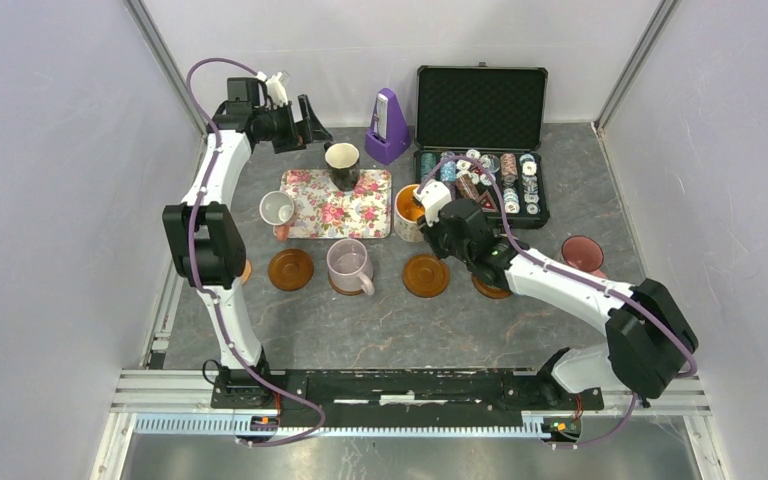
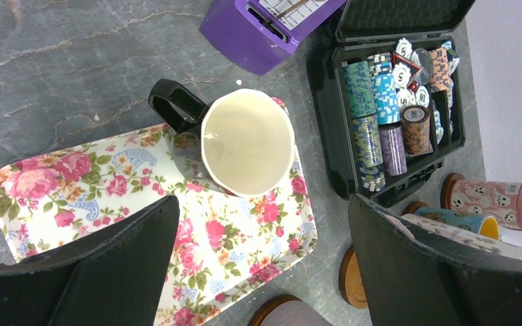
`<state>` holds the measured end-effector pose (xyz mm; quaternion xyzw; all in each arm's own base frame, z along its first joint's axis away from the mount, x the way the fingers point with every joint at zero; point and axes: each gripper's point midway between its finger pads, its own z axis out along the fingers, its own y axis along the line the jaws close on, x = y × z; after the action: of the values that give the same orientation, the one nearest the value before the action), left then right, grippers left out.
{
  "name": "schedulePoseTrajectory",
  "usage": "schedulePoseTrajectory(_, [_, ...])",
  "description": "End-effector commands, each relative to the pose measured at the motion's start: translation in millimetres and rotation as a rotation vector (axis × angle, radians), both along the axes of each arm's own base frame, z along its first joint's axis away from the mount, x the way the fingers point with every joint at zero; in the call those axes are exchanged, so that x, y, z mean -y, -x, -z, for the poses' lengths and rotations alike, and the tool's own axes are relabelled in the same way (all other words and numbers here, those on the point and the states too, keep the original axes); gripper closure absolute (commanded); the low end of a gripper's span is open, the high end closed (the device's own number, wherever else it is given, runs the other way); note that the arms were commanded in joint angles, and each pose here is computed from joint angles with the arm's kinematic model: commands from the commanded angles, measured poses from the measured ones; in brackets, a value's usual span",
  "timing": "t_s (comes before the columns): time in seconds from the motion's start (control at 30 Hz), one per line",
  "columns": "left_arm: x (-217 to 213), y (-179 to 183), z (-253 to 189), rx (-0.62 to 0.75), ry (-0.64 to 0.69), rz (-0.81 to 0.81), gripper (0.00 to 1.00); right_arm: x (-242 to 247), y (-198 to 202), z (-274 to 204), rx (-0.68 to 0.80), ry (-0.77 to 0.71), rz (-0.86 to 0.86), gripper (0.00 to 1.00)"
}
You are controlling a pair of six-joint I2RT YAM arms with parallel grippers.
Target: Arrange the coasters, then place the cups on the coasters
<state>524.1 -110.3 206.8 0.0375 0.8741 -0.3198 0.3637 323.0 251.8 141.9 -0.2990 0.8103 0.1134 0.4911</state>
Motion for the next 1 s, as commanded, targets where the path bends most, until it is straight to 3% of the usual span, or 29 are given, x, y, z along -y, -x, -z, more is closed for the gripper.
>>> schedulePoseTrajectory(0.0, [-4.6, 13.6, -26.6, 0.068, -0.056, 0.024, 0.0, -2.1, 5.2, -31.1, 0.036, -0.099, 0.118, 1.0])
schedulePoseTrajectory(0.5, [-6.1, 38.6, -23.8, 0.029, -0.059, 0.011, 0.0, 19.6, 55.1, 12.4, -0.031, -0.134, 0.23, 1.0])
schedulePoseTrajectory(0.97, [-1.7, 45.4, -9.4, -0.03, -0.022, 0.011, 0.0, 8.3, 70.9, 21.9, -0.047, -0.171, 0.163, 1.0])
